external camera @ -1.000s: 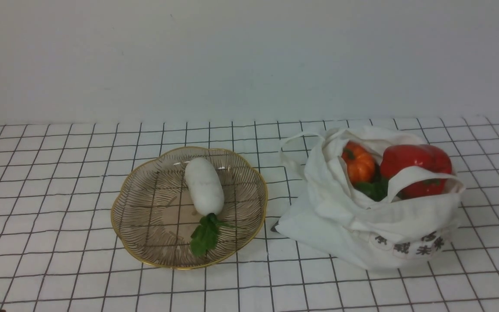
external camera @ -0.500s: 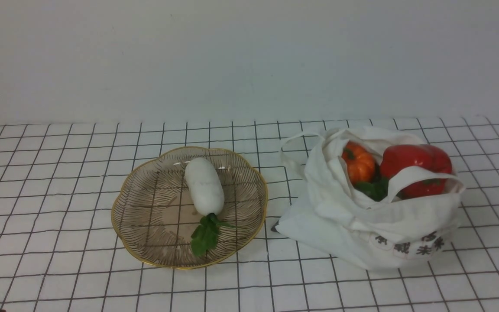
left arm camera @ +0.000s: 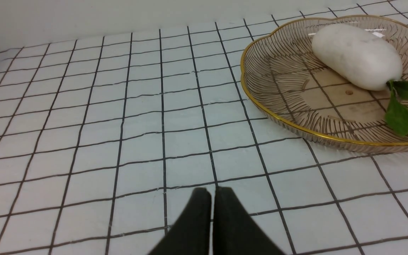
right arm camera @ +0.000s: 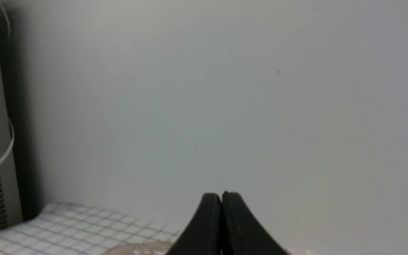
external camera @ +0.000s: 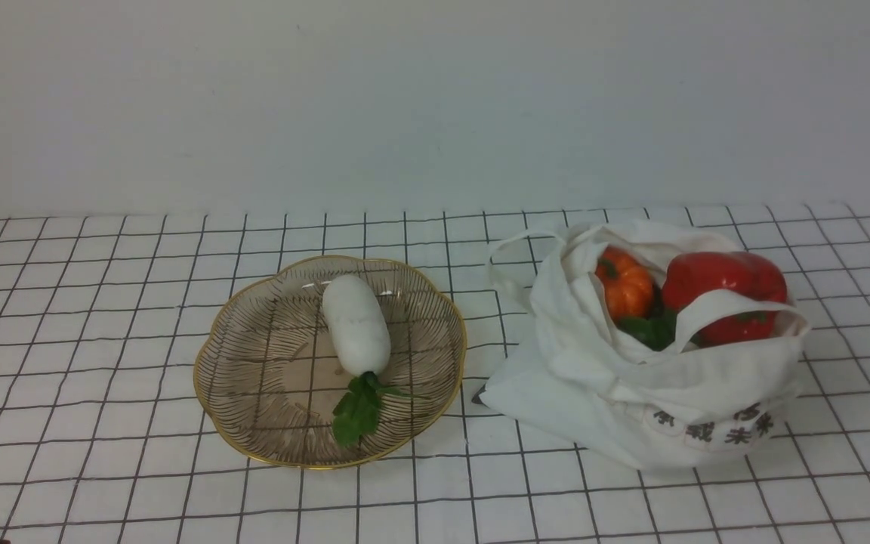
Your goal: Take vegetables from bag on white checkered tablecloth place on plate.
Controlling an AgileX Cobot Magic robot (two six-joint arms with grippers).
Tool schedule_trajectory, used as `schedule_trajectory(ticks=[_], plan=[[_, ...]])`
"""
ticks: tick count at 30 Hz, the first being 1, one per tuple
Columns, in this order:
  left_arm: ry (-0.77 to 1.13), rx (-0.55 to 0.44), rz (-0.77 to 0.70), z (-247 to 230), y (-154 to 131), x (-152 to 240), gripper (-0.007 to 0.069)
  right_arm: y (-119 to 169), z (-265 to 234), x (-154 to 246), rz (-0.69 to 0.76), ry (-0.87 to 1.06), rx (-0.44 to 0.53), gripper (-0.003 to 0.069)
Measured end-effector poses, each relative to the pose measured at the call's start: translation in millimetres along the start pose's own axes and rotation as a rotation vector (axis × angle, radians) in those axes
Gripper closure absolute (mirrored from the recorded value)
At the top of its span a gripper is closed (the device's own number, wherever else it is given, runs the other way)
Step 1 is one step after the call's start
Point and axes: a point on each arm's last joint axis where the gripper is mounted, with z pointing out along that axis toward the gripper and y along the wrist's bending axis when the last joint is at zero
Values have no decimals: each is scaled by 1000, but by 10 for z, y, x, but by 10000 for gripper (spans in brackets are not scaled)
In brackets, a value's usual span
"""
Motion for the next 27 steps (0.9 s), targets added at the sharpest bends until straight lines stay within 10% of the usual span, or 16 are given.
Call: schedule_trajectory(ticks=[10,27], plan=[[0,0,0,0,0,0,633,-160,0,1148,-99,441,308,673],[1,0,0,0,0,1,633,-210,-21,1178,-79,444,411,673]])
